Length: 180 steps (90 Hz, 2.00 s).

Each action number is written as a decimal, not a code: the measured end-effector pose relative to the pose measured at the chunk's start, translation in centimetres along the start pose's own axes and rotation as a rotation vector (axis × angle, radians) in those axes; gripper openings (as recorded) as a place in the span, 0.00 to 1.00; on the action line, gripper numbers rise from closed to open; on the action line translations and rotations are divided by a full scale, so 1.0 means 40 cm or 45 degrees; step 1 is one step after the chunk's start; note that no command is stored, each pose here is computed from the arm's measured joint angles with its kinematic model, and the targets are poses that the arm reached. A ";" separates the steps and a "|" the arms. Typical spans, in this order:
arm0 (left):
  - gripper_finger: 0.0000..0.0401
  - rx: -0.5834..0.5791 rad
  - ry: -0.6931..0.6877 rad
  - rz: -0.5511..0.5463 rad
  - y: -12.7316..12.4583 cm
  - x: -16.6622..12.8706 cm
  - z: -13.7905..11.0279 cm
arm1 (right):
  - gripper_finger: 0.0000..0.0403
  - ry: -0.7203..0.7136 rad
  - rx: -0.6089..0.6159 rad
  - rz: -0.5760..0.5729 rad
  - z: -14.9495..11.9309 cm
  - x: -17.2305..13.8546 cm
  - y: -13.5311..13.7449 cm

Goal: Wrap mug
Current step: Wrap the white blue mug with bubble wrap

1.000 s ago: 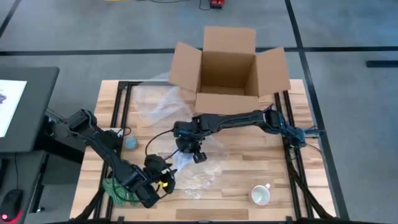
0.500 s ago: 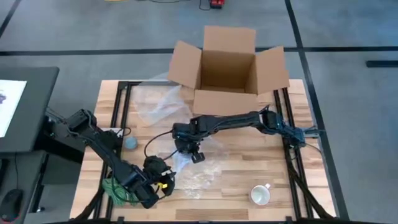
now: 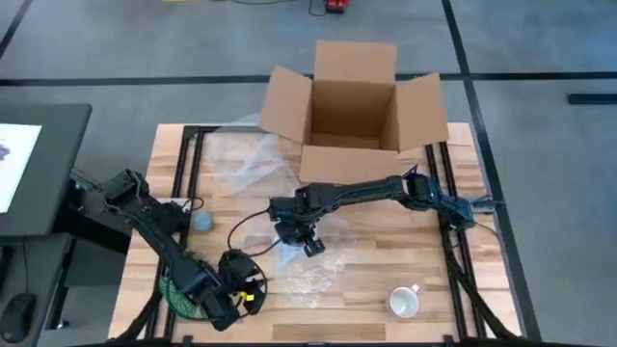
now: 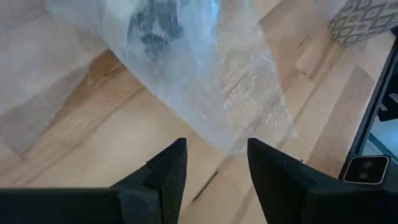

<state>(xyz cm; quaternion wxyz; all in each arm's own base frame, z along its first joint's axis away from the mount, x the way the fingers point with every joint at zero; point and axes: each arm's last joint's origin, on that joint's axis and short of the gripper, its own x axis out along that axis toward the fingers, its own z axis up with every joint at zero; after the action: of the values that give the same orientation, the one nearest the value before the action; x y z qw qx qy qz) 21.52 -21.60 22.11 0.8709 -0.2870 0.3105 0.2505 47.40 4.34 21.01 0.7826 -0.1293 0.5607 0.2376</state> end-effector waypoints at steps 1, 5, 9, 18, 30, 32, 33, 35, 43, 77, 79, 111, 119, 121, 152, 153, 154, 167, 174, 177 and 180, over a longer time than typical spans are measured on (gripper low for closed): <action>0.37 0.002 -0.005 0.000 0.000 0.000 0.000 | 0.00 0.005 -0.011 0.003 0.000 0.000 0.003; 0.37 0.011 -0.019 -0.003 0.000 -0.002 -0.001 | 0.00 0.030 -0.062 0.020 0.000 0.000 0.018; 0.37 0.017 -0.031 -0.004 0.000 -0.003 -0.001 | 0.00 0.068 -0.117 0.043 -0.001 0.001 0.036; 0.37 0.018 -0.042 -0.005 0.000 -0.003 -0.001 | 0.00 0.130 -0.221 0.090 0.000 0.007 0.075; 0.37 0.017 -0.043 -0.005 -0.001 -0.003 -0.001 | 0.00 0.119 -0.334 0.100 0.017 0.005 0.115; 0.37 0.018 -0.043 -0.005 -0.001 -0.003 -0.001 | 0.00 0.114 -0.347 0.099 0.019 0.001 0.121; 0.37 0.018 -0.043 -0.005 -0.001 -0.003 -0.001 | 0.00 0.110 -0.354 0.098 0.021 -0.001 0.124; 0.37 0.019 -0.043 -0.005 0.000 -0.003 -0.001 | 0.00 0.099 -0.366 0.095 0.025 -0.006 0.130; 0.37 0.018 -0.046 -0.004 0.000 -0.003 -0.001 | 0.00 0.047 -0.407 0.071 0.040 -0.043 0.148; 0.37 0.014 -0.049 -0.006 -0.001 -0.004 0.000 | 0.00 -0.087 -0.399 -0.020 0.059 -0.154 0.159; 0.37 0.015 -0.050 -0.005 -0.001 -0.004 0.000 | 0.00 -0.086 -0.386 -0.031 0.058 -0.155 0.153; 0.37 0.012 -0.054 -0.007 -0.001 -0.003 0.000 | 0.00 -0.069 -0.229 -0.079 0.012 -0.151 0.044; 0.37 0.020 -0.057 -0.007 -0.001 -0.003 0.000 | 0.00 -0.069 -0.226 -0.080 0.011 -0.154 0.041; 0.37 0.021 -0.057 -0.007 -0.001 -0.003 0.000 | 0.00 -0.066 -0.229 -0.078 0.010 -0.154 0.042; 0.37 0.023 -0.091 -0.007 -0.001 -0.003 0.002 | 0.00 -0.058 -0.339 -0.046 0.020 -0.156 0.079; 0.37 0.025 -0.092 -0.007 -0.001 -0.003 0.002 | 0.00 -0.066 -0.340 -0.048 0.021 -0.155 0.079; 0.37 0.028 -0.092 -0.007 -0.001 -0.003 0.002 | 0.00 -0.074 -0.342 -0.050 0.023 -0.155 0.079; 0.37 0.043 -0.096 -0.006 -0.001 -0.003 0.003 | 0.00 -0.154 -0.314 -0.073 0.030 -0.131 0.065; 0.37 0.025 -0.096 -0.007 -0.001 -0.003 0.003 | 0.00 -0.153 -0.293 -0.077 0.019 -0.096 0.052; 0.37 0.021 -0.096 -0.007 -0.001 -0.003 0.003 | 0.00 -0.139 -0.285 -0.070 0.012 -0.083 0.051; 0.37 0.020 -0.096 -0.007 -0.001 -0.003 0.003 | 0.00 -0.135 -0.278 -0.068 0.008 -0.071 0.050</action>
<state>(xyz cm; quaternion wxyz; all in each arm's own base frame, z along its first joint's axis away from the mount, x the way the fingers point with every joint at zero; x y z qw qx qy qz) 21.51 -21.61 22.29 0.8849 -0.2715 0.2787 0.2562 45.88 5.57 23.90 0.7985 -0.2158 0.4856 0.2830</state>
